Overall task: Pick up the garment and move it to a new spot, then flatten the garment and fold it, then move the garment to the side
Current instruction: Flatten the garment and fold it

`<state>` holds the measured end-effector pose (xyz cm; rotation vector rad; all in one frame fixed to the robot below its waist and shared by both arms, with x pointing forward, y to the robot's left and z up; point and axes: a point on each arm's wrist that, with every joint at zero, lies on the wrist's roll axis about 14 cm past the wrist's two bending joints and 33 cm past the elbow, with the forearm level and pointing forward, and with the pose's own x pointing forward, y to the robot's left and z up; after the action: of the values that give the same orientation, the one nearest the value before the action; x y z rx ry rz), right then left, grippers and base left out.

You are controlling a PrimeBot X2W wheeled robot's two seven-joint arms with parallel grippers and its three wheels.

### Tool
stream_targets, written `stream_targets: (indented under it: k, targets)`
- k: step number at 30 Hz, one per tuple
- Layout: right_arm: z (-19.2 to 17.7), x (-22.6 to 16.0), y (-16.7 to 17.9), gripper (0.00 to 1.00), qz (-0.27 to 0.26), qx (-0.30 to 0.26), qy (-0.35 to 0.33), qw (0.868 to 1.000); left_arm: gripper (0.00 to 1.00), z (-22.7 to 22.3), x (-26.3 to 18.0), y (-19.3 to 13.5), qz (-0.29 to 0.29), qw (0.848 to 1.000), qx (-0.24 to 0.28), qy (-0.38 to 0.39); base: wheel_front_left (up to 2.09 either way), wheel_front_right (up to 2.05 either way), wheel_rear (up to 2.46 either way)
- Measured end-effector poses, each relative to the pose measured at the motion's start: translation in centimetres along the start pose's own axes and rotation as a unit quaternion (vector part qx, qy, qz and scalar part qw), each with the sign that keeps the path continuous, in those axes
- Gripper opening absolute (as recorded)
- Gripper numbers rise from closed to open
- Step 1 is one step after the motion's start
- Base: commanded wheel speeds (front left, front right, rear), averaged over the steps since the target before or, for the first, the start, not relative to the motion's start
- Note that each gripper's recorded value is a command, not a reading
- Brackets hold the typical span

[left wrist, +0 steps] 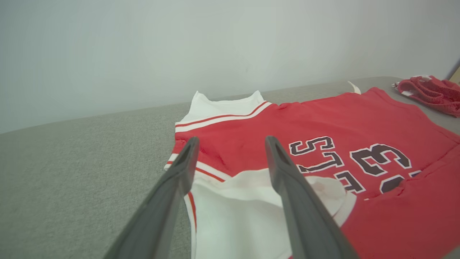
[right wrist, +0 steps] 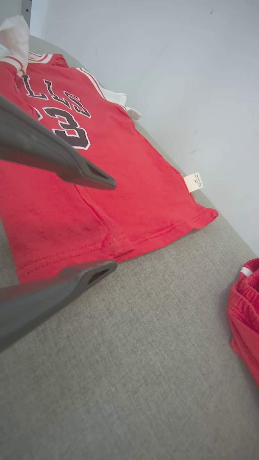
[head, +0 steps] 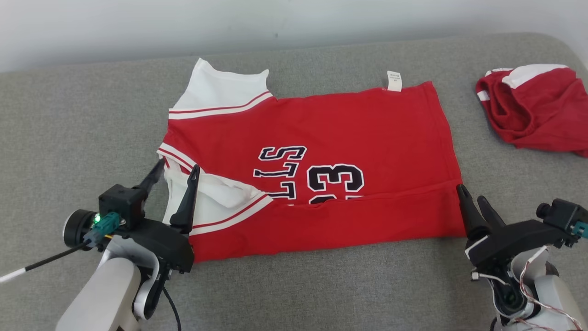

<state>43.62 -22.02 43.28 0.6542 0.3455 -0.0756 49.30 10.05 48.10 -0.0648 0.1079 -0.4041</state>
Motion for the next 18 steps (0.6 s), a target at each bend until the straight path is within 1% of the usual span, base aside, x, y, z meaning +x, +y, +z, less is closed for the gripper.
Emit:
stream_targets:
  k: [2,3,6,9,13,18]
  targets:
    - [0.1,-0.5,-0.2,1.00,0.001,-0.012,-0.004,1.000,1.00,0.4,-0.2,0.3,0.008,1.000,-0.002,-0.010,0.00,0.00,0.00]
    - [0.2,-1.1,-0.2,1.00,0.005,-0.032,-0.007,0.999,1.00,0.7,-0.8,0.6,0.020,1.000,-0.010,-0.020,0.00,0.00,0.00]
    - [0.3,-2.2,-0.6,1.00,0.005,-0.056,-0.012,0.998,1.00,0.3,-2.2,1.0,0.042,0.998,-0.026,-0.025,0.00,0.00,0.00]
    - [0.0,-3.0,-1.3,1.00,0.001,-0.065,-0.010,0.998,1.00,-0.7,-3.9,1.3,0.059,0.997,-0.042,-0.020,0.00,0.00,0.00]
    - [-0.4,-3.2,-1.8,1.00,-0.004,-0.068,-0.007,0.998,1.00,-3.2,-6.1,1.1,0.075,0.995,-0.064,0.005,0.00,0.00,0.00]
    - [-0.9,-2.9,-2.1,1.00,-0.008,-0.079,-0.001,0.997,1.00,-5.4,-7.4,0.5,0.086,0.992,-0.086,0.031,0.00,0.00,0.00]
